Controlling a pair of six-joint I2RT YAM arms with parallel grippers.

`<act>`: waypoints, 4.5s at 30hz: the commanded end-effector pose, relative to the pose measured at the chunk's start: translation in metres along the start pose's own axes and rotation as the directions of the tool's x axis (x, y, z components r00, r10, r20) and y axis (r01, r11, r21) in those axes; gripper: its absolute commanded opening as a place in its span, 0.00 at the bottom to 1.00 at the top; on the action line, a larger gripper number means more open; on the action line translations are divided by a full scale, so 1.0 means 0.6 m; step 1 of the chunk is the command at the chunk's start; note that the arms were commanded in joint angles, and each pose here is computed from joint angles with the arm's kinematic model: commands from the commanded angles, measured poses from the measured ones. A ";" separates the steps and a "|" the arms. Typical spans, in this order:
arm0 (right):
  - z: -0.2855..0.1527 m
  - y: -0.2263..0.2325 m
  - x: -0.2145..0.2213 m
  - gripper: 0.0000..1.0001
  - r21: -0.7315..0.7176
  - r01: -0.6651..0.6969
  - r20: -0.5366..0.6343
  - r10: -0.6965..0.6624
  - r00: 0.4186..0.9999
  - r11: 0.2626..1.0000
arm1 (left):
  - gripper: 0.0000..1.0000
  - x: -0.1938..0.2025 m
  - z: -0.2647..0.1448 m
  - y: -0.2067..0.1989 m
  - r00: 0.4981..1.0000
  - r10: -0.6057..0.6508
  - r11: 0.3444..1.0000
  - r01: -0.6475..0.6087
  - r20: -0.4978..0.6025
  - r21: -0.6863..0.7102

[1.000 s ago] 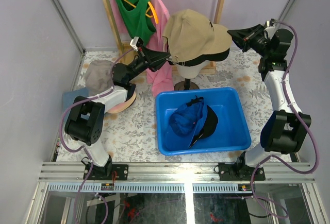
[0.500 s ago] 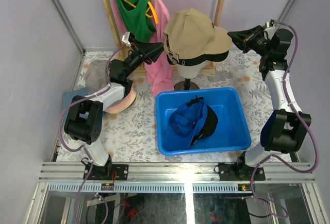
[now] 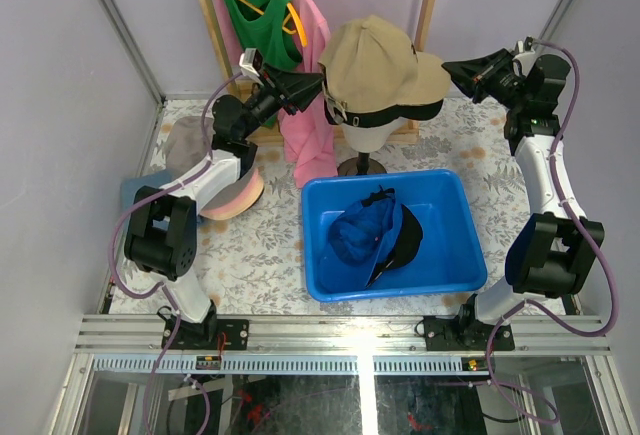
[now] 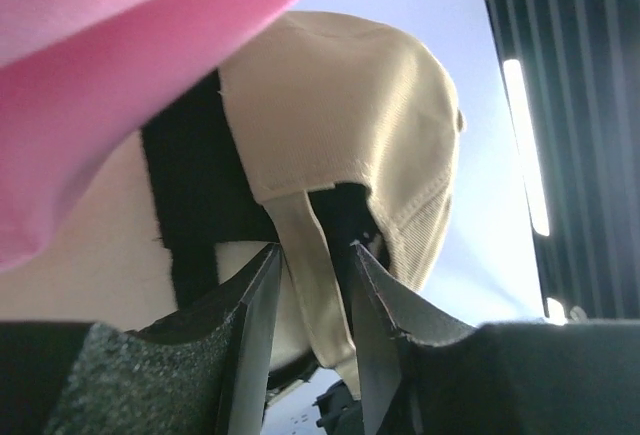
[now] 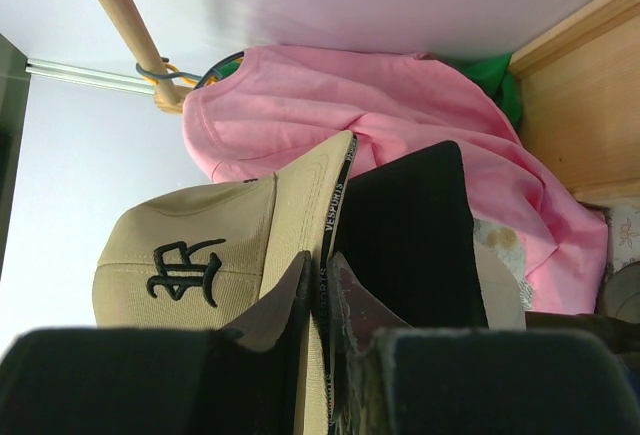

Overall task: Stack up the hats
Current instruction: Stack the hat on the hat.

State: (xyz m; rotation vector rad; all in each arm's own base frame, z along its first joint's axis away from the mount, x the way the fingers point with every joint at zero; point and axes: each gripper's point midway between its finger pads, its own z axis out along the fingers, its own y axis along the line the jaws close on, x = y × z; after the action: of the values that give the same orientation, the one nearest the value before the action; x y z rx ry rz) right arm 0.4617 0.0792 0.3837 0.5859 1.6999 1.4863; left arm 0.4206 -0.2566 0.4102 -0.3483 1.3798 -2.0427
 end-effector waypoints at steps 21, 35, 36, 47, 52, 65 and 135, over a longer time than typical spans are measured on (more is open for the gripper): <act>-0.008 0.014 0.021 0.03 -0.023 0.069 -0.048 -0.070 0.996 0.997 | 0.00 -0.005 0.004 -0.021 0.993 0.117 0.993 -0.117 -0.001 -0.027; -0.013 -0.019 0.034 0.00 0.025 0.085 -0.062 -0.084 0.995 0.996 | 0.00 0.020 -0.043 -0.010 0.988 0.148 0.977 -0.154 -0.054 -0.148; -0.014 -0.018 0.034 0.00 0.024 0.088 -0.061 -0.087 0.994 0.996 | 0.00 0.022 -0.046 -0.006 0.987 0.150 0.975 -0.157 -0.057 -0.159; -0.018 -0.016 0.036 0.00 0.042 0.118 -0.064 -0.115 0.991 0.992 | 0.00 0.025 -0.060 0.024 0.987 0.150 0.961 -0.160 -0.061 -0.228; -0.021 -0.037 0.041 0.00 0.077 0.128 -0.072 -0.123 0.990 0.989 | 0.00 0.025 -0.062 0.033 0.986 0.154 0.951 -0.167 -0.070 -0.261; -0.025 -0.098 0.057 0.00 0.142 0.120 -0.092 -0.108 0.990 0.983 | 0.00 0.027 -0.071 0.056 0.987 0.136 0.936 -0.156 -0.085 -0.316; -0.047 -0.022 0.090 0.00 -0.051 0.027 -0.051 -0.029 0.998 0.998 | 0.00 0.054 -0.029 0.016 0.976 0.056 0.992 -0.078 -0.210 -0.100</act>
State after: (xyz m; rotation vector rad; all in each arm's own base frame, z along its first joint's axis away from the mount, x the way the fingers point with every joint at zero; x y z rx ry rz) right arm 0.4297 0.0854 0.3623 0.6265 1.6308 1.5255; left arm 0.4066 -0.2598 0.3764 -0.2584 1.6244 -1.9675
